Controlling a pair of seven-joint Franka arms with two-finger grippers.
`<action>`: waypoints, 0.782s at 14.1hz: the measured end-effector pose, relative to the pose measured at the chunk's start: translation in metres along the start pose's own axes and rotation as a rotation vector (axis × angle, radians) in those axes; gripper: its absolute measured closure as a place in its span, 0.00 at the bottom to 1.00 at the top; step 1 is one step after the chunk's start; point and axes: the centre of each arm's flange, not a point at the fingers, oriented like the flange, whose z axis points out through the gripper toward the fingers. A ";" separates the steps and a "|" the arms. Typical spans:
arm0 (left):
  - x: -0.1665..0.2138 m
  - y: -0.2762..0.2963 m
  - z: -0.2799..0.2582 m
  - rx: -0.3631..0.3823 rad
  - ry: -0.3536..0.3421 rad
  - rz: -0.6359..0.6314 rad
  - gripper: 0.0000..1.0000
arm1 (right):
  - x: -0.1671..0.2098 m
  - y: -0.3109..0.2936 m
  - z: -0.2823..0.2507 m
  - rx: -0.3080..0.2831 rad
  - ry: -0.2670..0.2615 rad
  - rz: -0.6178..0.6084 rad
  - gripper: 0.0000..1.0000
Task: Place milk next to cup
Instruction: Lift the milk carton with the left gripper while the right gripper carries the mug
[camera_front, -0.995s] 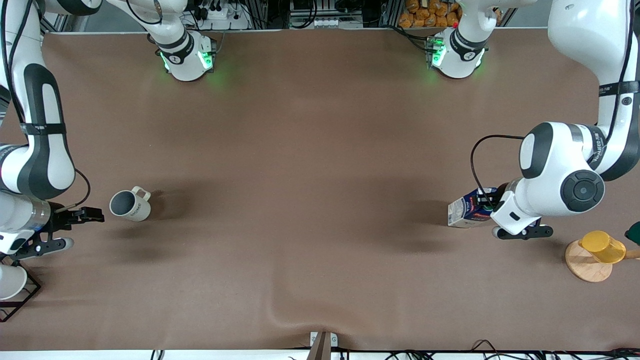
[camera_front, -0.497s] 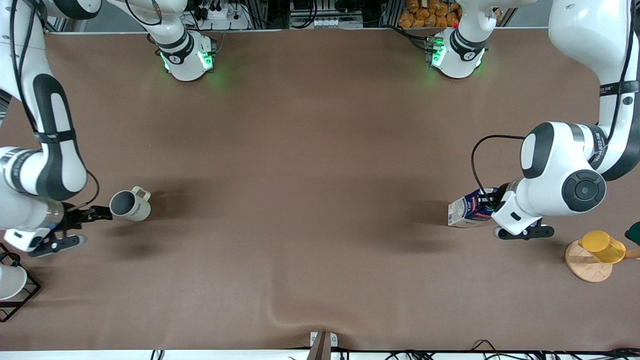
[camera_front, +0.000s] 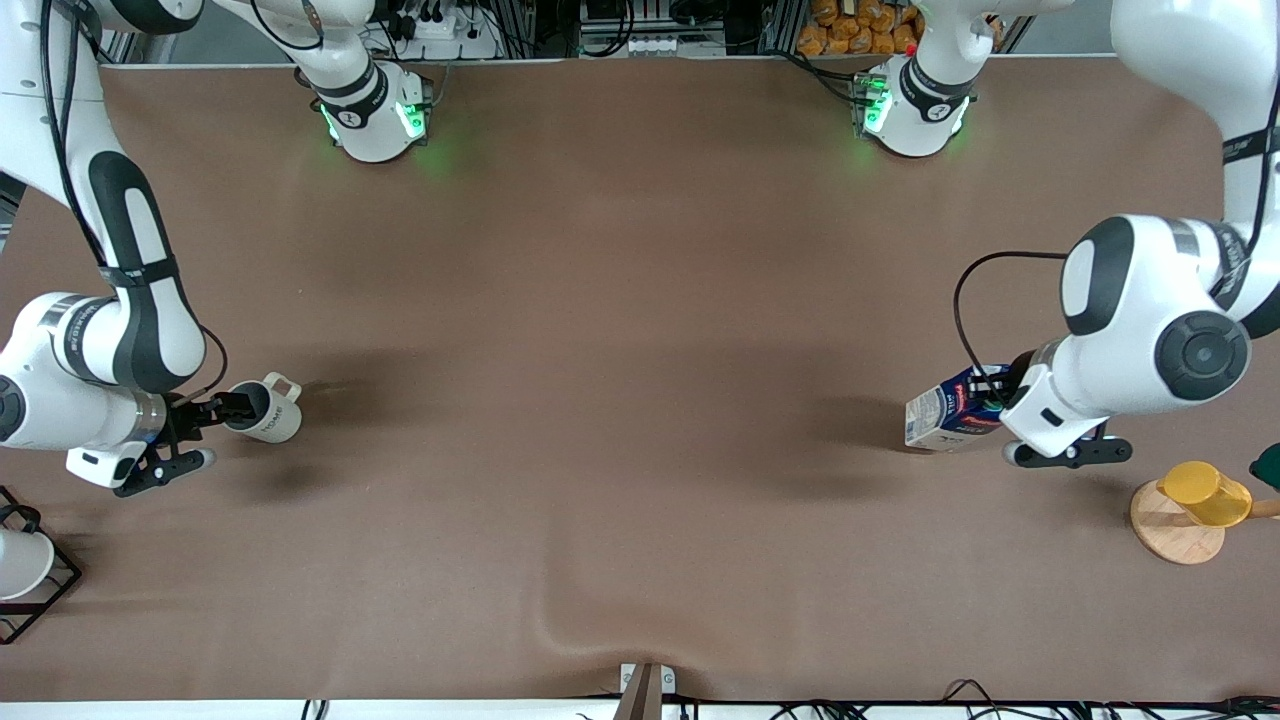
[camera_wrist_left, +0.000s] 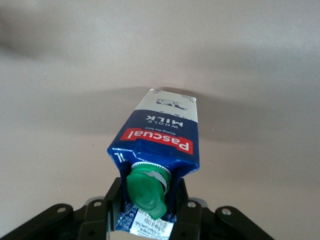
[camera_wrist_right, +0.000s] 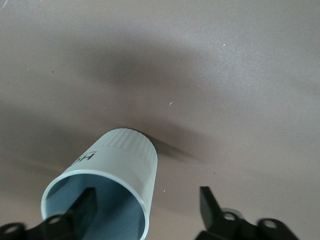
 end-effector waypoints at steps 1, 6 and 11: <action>-0.004 -0.001 -0.009 0.000 0.008 -0.001 0.55 | 0.001 0.000 -0.001 -0.004 0.012 0.002 0.26; -0.027 -0.002 -0.055 0.002 0.030 0.002 0.55 | 0.011 -0.013 -0.007 -0.005 0.039 0.093 0.81; -0.045 0.015 -0.083 0.002 0.034 0.036 0.55 | 0.044 -0.062 -0.041 -0.028 0.089 0.196 0.96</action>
